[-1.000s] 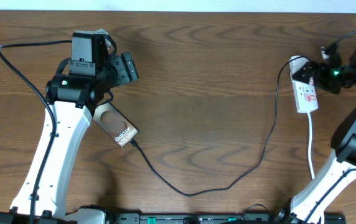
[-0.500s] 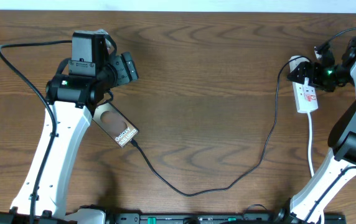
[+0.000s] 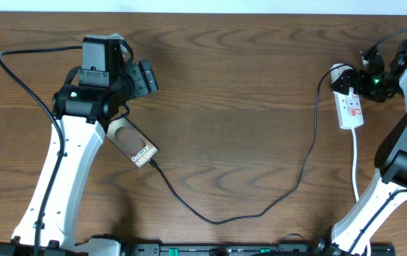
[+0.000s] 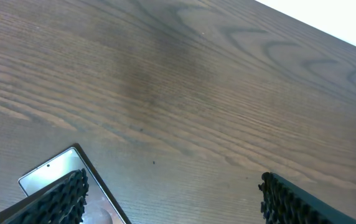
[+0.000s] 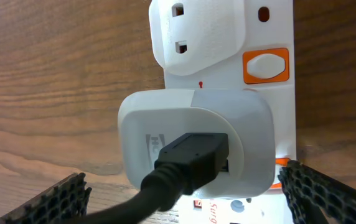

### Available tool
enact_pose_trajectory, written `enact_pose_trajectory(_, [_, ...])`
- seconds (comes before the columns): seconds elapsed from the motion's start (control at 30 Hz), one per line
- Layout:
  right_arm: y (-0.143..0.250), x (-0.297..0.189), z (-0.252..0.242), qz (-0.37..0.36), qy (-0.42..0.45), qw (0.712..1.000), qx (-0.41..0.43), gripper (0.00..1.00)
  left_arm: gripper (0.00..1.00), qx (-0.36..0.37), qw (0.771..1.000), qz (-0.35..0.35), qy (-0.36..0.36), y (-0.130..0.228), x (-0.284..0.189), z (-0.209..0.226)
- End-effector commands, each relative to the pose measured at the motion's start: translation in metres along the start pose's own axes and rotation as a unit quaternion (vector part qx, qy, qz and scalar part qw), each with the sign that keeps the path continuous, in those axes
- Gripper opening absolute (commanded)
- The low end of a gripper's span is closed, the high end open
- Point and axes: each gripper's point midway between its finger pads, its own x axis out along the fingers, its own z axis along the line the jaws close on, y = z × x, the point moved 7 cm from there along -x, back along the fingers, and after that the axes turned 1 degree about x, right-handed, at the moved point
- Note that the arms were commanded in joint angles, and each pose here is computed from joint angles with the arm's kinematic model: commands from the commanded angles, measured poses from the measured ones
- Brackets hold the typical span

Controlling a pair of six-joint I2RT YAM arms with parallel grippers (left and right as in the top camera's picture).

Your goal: Plug charger to phone and switch on socket

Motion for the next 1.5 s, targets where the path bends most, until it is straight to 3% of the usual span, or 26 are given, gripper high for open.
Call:
enact_pose_trajectory(0.0, [0.003,0.008,0.002,0.009,-0.009,1.000,0.007,0.99,0.86,0.007,1.000,-0.010,-0.004,-0.006,-0.003,-0.001])
enact_pose_trajectory(0.63, [0.004,0.009,0.012,0.012,-0.049,0.998,0.034,0.99,0.86,0.007,1.000,-0.004,-0.007,-0.004,-0.003,0.000])
enact_pose_trajectory(1.03, [0.012,0.045,0.029,0.055,-0.066,0.996,0.037,0.99,0.86,0.007,1.000,-0.003,-0.007,-0.004,-0.003,0.000])
enact_pose_trajectory(1.47, [0.011,0.050,0.048,0.059,-0.104,0.992,0.045,0.99,0.86,0.007,1.000,-0.003,-0.008,-0.003,-0.003,0.000])
